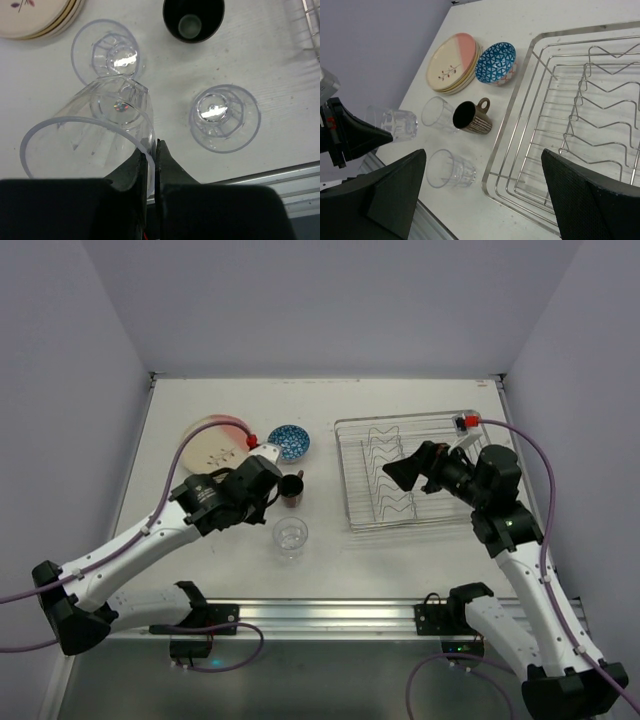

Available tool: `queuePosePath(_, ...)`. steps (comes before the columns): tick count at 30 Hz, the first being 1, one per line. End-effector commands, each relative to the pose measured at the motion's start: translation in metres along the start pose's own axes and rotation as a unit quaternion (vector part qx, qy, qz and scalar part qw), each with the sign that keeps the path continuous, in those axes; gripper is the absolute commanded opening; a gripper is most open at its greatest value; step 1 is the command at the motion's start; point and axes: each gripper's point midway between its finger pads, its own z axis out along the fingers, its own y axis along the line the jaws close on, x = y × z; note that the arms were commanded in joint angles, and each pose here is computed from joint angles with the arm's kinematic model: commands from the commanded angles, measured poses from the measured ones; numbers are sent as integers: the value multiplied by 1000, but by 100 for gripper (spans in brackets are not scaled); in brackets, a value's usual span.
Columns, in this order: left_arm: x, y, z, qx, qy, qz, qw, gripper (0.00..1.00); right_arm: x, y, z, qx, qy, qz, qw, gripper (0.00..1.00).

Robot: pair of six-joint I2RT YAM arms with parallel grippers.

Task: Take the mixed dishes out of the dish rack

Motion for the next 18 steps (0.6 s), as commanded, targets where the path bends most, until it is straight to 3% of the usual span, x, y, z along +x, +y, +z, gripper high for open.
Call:
queuePosePath(1,21,19,8,-44,34,-7,998,0,-10,1,-9,12,-17,-26,999,99)
queuePosePath(12,81,-18,47,28,157,16,987,0,0,1,-7,1,6,-29,1000,99)
queuePosePath(18,95,-24,51,49,174,16,983,0,5,2,-8,-3,11,-32,999,99)
